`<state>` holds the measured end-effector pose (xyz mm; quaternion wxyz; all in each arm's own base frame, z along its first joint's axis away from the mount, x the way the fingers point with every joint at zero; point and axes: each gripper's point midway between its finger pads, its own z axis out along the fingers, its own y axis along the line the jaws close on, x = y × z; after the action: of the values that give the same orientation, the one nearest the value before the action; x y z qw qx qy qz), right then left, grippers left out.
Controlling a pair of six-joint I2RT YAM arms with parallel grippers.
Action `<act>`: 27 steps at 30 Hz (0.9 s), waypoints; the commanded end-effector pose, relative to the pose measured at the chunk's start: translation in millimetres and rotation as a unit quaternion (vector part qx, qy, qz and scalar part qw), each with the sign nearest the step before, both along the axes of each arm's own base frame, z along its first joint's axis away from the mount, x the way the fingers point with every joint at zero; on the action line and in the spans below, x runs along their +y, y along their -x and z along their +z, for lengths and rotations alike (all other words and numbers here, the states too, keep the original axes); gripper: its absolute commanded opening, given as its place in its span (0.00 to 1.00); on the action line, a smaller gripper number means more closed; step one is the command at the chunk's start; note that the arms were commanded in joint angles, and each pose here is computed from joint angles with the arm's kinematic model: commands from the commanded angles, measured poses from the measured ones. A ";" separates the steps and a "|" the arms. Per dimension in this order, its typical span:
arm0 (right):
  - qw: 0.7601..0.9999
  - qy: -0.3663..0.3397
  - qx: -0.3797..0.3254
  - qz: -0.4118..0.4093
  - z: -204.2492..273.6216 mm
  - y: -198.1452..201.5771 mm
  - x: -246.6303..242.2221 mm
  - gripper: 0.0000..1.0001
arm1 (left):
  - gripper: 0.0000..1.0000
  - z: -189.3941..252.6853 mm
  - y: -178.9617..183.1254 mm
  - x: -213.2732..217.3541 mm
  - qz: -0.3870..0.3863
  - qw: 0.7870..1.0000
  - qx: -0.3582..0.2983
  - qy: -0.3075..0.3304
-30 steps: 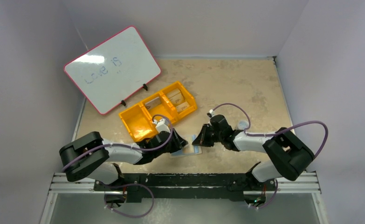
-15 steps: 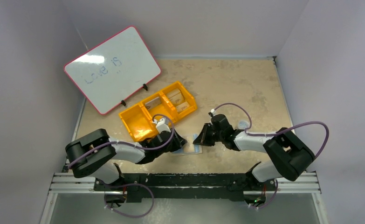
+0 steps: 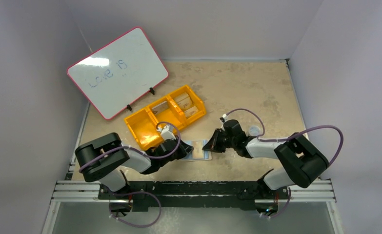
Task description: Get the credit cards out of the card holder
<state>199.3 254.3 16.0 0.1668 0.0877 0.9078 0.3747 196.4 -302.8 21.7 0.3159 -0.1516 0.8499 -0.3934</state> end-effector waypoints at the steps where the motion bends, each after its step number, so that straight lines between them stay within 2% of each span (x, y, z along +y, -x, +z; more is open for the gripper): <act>1: 0.998 0.046 0.043 0.002 -30.9 20.0 -16.5 0.00 | 0.00 -2.4 23.2 -15.9 -0.059 0.998 0.022 0.025; 3: 0.997 0.056 0.045 -0.009 -32.6 18.6 -21.4 0.01 | 0.00 -4.0 22.5 -9.7 -0.046 0.998 0.023 0.024; 6: 0.997 0.066 0.039 -0.017 -31.7 14.9 -25.3 0.10 | 0.00 -4.6 21.4 -2.1 -0.034 0.999 0.021 0.016; 8: 0.998 0.060 0.031 -0.010 -28.2 13.4 -22.5 0.11 | 0.00 -5.0 20.5 -2.0 -0.037 0.999 0.019 0.004; 11: 0.999 0.038 0.017 0.005 -19.6 11.5 -14.4 0.00 | 0.00 -5.1 19.3 -5.0 -0.043 0.999 0.017 -0.005; 18: 0.995 0.093 0.010 -0.038 -22.9 4.5 -36.2 0.00 | 0.00 -8.1 19.2 4.5 -0.028 0.999 0.019 -0.016; 27: 0.995 0.089 -0.002 -0.033 -15.0 3.9 -35.9 0.00 | 0.00 -5.9 17.4 7.6 -0.029 0.999 0.010 -0.030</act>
<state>197.9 240.6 18.6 0.1829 0.0937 0.9163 0.3437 182.5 -299.3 21.2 0.3009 -0.1376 0.8576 -0.3938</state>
